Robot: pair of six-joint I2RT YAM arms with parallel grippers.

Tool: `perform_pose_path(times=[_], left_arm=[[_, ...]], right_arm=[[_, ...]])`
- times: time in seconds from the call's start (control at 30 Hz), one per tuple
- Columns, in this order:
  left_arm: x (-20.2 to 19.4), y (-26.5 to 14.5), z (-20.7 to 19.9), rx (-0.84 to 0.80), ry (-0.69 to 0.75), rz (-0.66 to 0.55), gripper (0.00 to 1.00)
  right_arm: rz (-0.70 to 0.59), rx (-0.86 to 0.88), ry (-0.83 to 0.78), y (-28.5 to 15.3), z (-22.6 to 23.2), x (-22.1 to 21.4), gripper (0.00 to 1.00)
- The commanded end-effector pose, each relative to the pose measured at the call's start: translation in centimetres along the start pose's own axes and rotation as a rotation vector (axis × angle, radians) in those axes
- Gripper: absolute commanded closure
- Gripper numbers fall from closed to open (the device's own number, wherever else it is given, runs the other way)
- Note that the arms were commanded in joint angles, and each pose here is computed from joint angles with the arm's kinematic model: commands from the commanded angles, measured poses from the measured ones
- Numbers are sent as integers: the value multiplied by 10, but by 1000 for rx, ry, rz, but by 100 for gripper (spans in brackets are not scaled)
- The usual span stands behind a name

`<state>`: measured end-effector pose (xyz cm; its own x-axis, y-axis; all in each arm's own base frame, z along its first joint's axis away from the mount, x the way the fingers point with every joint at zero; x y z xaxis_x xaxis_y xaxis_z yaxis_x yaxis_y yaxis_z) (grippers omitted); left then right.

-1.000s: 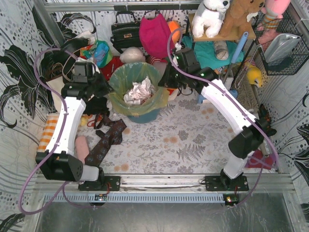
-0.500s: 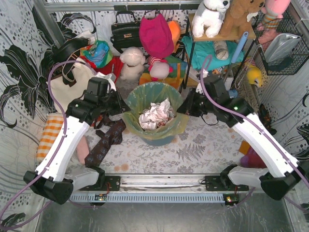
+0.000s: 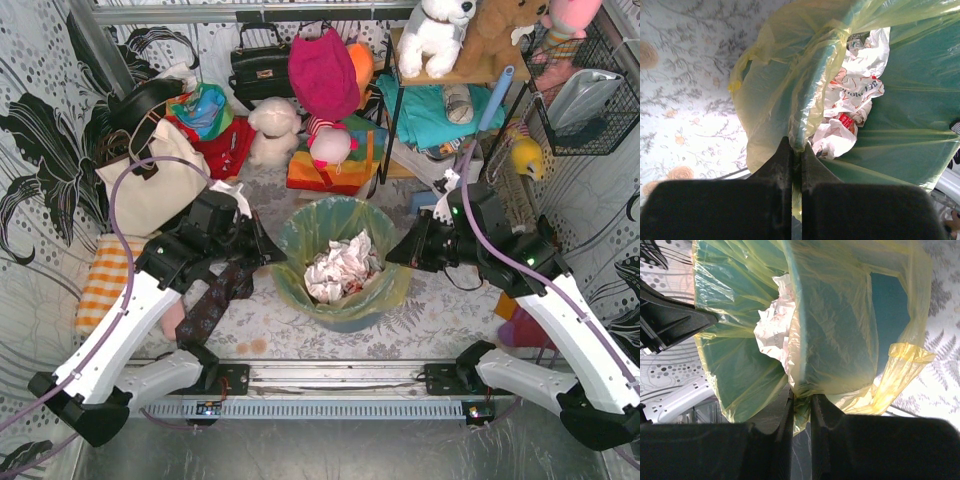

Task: Tie the trash bag

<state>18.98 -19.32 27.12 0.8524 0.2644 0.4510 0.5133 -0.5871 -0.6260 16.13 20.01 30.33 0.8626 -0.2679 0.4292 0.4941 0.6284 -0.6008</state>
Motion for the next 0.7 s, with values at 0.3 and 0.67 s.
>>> perform_pose_path(times=[0.3,0.67], left_arm=[[-16,-26,-77,-288,12,34,100],[-11,-15,-80,-250,25,41,98]], right_arm=[[50,-9,40,-18,-12,-25,100],[35,-103,34,-1,-31,-21,100]])
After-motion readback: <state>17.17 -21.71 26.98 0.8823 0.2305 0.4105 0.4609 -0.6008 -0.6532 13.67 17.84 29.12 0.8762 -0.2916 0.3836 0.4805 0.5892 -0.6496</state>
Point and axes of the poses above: each gripper's point midway between its finger pads, its own y axis out along the fingers, its own z axis along the line the jaws close on, x = y × z, the point moved 1 cm from there along -y, back along the fingers, and after that the axes turned 2 degrees about y, right-handed, at the moved point
